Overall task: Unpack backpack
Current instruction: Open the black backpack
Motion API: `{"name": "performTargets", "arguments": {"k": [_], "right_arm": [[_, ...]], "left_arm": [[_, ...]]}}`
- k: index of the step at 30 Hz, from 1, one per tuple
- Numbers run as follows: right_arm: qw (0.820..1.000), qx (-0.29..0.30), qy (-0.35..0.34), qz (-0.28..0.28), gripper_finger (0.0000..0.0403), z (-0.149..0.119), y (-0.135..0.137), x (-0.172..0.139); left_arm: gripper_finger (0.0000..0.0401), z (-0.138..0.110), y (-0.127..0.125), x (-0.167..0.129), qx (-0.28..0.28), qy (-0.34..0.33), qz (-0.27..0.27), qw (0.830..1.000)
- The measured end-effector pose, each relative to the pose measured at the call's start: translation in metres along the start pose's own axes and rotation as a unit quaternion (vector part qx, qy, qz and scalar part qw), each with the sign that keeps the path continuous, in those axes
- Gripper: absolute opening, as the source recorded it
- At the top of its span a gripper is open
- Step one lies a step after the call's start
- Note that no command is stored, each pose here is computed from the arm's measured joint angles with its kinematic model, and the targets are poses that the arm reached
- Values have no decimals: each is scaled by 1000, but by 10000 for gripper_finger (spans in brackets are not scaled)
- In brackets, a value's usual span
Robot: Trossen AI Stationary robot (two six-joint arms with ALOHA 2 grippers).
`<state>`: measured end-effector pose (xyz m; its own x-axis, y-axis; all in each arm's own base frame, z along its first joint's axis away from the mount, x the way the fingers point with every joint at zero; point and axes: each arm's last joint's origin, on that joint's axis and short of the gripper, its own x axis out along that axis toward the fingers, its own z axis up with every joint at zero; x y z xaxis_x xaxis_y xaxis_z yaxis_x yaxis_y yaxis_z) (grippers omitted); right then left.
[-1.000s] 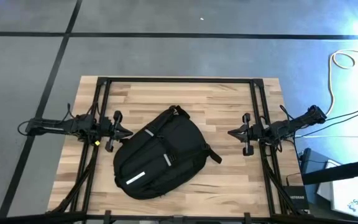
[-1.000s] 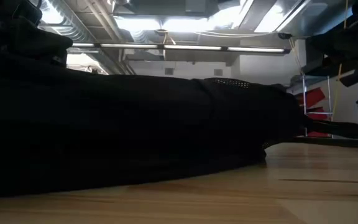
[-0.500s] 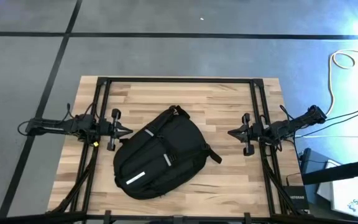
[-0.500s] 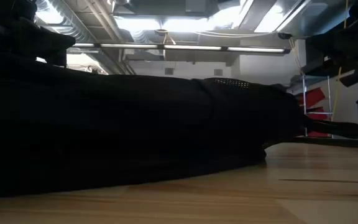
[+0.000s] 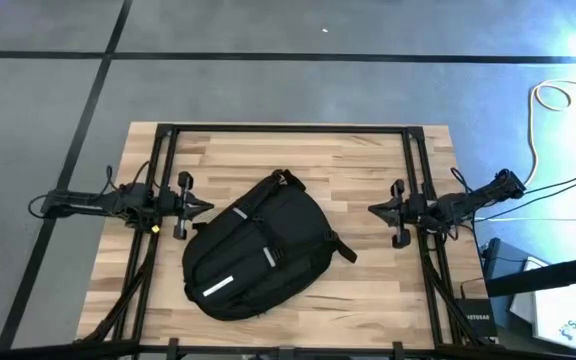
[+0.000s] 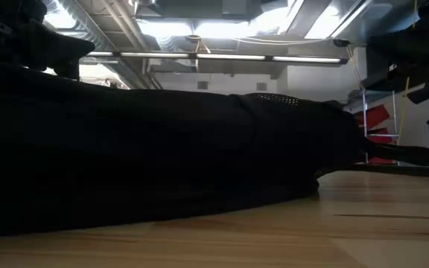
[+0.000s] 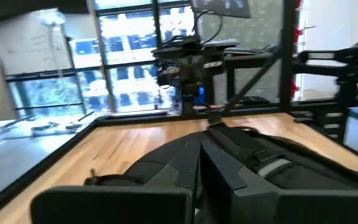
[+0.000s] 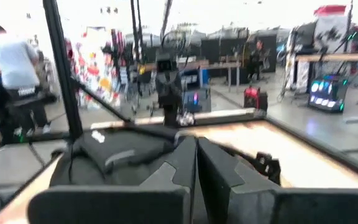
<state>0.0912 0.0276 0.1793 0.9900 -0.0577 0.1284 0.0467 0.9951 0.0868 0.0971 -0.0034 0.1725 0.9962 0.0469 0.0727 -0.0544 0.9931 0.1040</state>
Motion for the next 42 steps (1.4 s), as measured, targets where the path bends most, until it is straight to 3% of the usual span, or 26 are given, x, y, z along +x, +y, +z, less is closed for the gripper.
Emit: {"name": "performTargets", "arguments": {"k": [7, 12, 16, 24, 29, 34, 42], "right_arm": [[999, -46, 8, -1, 0, -2, 0, 0], [994, -104, 3, -31, 0, 0, -2, 0], [990, -132, 3, -46, 0, 0, -3, 0], [978, -197, -12, -73, 0, 6, -4, 0], [972, -203, -37, -111, 0, 13, -10, 1], [970, -198, -31, -140, 0, 12, -16, 2], [973, -166, -26, -155, 0, 10, -20, 3]], "left_arm": [[0, 11, -1, 2, -107, -54, -6, 993], [16, 10, -3, 10, -114, -42, 33, 992], [54, 10, -4, 19, -133, -40, 62, 988], [166, 20, -9, 43, -144, -73, 69, 984], [224, 29, -13, 73, -138, -55, 79, 986], [263, 36, -16, 115, -88, -19, 101, 991], [281, 50, -23, 185, -12, -1, 108, 994]]}}
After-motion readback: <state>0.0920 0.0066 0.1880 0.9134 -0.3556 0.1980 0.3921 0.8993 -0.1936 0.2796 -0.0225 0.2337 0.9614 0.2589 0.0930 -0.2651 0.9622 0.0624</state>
